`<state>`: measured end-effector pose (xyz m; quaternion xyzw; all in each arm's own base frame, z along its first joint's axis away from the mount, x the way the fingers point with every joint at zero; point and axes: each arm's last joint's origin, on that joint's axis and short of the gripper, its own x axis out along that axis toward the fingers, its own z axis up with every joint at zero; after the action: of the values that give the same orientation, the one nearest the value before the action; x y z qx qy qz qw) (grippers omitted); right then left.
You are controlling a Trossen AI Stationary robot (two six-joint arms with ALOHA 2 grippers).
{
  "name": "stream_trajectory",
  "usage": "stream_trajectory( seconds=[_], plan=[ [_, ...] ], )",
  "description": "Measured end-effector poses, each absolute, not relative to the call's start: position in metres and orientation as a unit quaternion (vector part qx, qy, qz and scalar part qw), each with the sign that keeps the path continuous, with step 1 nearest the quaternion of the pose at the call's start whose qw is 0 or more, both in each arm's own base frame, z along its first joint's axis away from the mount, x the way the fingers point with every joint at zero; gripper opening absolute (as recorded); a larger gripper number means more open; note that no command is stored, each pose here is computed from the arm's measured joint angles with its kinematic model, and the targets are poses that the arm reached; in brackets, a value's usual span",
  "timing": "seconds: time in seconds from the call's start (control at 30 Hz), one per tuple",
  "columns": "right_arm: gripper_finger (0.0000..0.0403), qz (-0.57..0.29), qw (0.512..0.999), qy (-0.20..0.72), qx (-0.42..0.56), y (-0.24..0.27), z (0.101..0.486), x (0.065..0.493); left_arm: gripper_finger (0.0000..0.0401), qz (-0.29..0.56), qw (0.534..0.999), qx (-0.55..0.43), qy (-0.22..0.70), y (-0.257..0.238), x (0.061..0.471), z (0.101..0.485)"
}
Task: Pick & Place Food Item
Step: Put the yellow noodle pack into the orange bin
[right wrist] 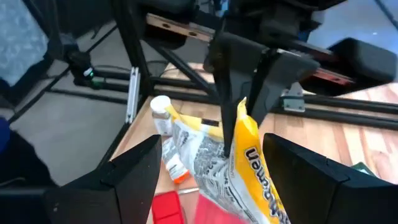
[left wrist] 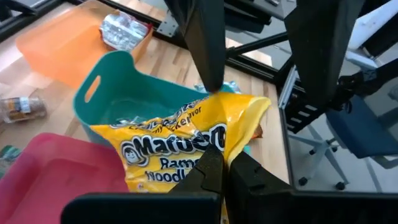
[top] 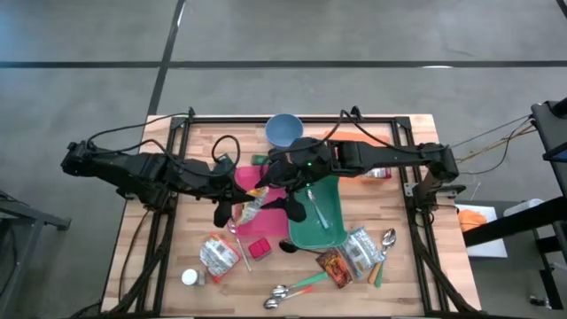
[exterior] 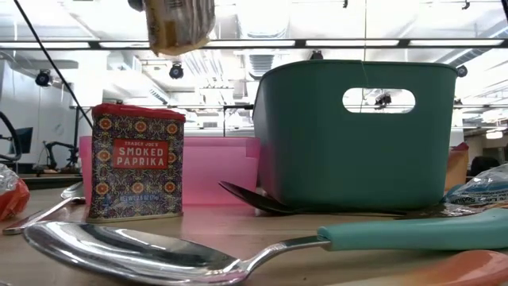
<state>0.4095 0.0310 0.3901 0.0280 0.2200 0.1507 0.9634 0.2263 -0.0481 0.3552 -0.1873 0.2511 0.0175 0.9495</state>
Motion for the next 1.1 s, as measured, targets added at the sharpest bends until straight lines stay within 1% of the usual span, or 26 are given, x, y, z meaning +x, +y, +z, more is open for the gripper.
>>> stream_trajectory(
  seconds=[0.13,0.23,0.4,0.7,0.87,1.0,1.1],
  plan=[
    [0.0274,0.156,0.958,0.239,0.02,0.032,0.389,0.418,0.0,0.012,0.951,-0.191,0.243,-0.048,0.227,0.357],
    [0.0254,0.158,0.954,0.254,0.013,0.032,0.388,0.422,0.0,0.01,0.951,-0.192,0.242,-0.049,0.227,0.357],
    [0.0182,0.159,0.955,0.25,0.008,0.031,0.389,0.425,0.0,0.003,0.952,-0.195,0.236,-0.049,0.228,0.359],
    [0.0022,0.15,0.954,0.258,0.009,0.021,0.388,0.424,0.0,0.003,0.954,-0.197,0.226,-0.049,0.229,0.36],
    [0.001,0.15,0.955,0.257,0.009,0.021,0.388,0.424,0.0,0.004,0.953,-0.203,0.225,-0.049,0.229,0.36],
    [0.0008,0.15,0.955,0.257,0.009,0.021,0.389,0.424,0.0,0.005,0.952,-0.208,0.225,-0.049,0.229,0.36],
    [0.0008,0.149,0.955,0.257,0.01,0.021,0.389,0.424,0.0002,0.009,0.947,-0.23,0.224,-0.049,0.229,0.361]
  ],
)
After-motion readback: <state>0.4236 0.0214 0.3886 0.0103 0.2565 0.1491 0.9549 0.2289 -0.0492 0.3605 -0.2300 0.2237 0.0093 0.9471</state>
